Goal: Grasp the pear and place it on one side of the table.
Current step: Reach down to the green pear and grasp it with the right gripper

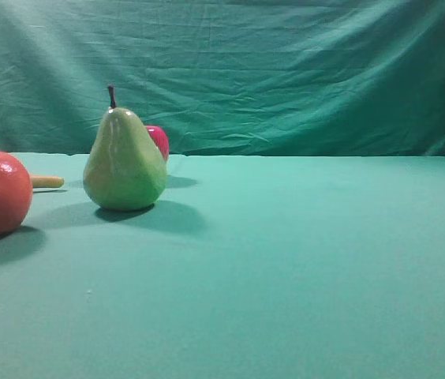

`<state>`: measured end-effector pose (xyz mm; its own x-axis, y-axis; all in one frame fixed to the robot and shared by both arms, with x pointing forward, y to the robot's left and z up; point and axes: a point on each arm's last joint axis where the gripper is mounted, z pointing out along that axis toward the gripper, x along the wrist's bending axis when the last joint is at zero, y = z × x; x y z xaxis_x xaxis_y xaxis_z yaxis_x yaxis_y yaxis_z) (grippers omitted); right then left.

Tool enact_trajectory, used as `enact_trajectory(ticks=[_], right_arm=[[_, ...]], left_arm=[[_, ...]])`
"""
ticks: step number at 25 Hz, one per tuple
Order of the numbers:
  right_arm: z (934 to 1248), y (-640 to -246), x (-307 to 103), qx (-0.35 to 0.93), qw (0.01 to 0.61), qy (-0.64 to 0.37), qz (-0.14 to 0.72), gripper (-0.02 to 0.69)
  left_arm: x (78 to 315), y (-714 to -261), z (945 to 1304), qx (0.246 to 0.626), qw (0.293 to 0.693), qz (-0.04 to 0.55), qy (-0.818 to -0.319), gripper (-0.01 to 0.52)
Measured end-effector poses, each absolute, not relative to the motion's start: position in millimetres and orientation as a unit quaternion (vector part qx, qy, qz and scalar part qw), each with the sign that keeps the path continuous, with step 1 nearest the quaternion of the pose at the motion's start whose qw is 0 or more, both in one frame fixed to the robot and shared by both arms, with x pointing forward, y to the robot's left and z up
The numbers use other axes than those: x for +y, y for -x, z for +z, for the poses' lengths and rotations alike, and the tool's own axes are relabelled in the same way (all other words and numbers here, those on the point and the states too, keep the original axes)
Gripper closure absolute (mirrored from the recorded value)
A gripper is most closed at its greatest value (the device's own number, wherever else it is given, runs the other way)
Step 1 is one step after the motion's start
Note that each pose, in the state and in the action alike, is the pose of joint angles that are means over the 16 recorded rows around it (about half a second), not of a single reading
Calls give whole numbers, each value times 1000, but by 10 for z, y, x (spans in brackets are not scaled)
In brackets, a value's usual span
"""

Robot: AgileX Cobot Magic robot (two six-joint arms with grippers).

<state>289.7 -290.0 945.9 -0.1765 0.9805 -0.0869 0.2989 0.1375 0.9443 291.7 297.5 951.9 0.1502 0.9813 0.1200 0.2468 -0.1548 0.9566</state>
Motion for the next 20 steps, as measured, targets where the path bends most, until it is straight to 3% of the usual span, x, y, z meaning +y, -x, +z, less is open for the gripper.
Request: enact_trajectory(ticks=[20], right_arm=[[9479, -2906, -2892, 626, 401, -503, 441, 665]], left_arm=[[2975, -2917, 9519, 490, 427, 430, -627, 514]])
